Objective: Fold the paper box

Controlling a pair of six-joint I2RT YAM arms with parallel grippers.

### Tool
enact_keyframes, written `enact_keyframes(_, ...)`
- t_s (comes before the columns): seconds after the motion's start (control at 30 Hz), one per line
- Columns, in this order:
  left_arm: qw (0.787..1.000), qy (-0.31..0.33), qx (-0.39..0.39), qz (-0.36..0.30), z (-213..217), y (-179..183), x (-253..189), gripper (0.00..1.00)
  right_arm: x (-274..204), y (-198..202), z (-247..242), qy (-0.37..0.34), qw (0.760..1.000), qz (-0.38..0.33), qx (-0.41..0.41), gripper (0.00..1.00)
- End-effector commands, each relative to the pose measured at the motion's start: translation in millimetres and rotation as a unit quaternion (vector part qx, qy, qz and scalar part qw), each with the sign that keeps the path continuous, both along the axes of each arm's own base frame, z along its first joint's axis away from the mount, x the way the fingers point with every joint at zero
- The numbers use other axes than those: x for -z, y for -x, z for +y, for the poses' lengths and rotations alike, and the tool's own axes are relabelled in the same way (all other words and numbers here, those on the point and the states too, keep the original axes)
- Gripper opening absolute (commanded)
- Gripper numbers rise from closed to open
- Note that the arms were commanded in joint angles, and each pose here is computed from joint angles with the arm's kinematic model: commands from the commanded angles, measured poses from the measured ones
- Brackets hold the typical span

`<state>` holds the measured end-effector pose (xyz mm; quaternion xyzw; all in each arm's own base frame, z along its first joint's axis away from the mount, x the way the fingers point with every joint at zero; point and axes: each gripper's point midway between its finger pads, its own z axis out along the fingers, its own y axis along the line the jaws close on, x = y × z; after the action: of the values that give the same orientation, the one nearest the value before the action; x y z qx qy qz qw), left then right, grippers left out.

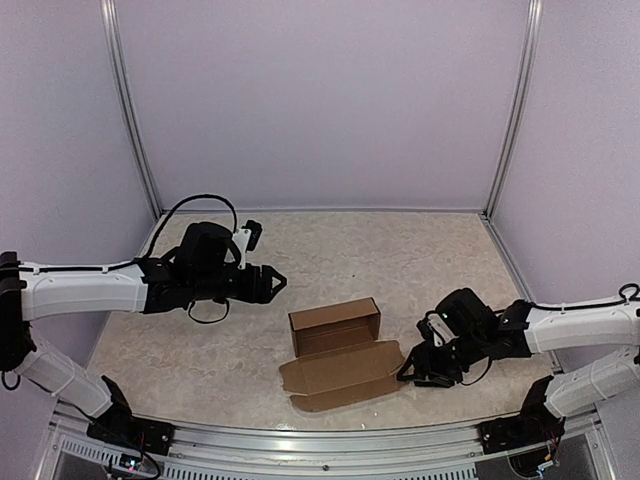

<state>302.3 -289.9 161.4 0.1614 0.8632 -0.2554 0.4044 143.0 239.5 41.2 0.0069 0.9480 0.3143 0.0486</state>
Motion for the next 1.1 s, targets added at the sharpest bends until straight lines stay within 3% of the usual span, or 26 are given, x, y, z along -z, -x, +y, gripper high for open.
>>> enact_keyframes(0.0, 1.0, 0.007, 0.004, -0.006, 3, 4, -6, 0.72, 5, -7, -2, -0.019, 0.999, 0.007, 0.046, 0.49)
enact_keyframes(0.5, 1.0, 0.0, -0.004, -0.006, 5, 1, -6, 0.72, 17, -20, 6, -0.068, 0.994, -0.007, 0.087, 0.29)
enact_keyframes(0.63, 1.0, 0.0, -0.003, -0.002, 4, 1, -4, 0.72, 19, -21, 9, -0.077, 0.994, -0.007, 0.084, 0.13)
enact_keyframes(0.7, 1.0, -0.001, -0.005, -0.003, 5, 1, -4, 0.72, 19, -22, 8, -0.074, 0.994, -0.014, 0.085, 0.0)
enact_keyframes(1.07, 1.0, -0.016, -0.012, -0.014, 9, -2, -9, 0.72, -18, -39, 10, -0.032, 0.996, -0.08, 0.025, 0.0)
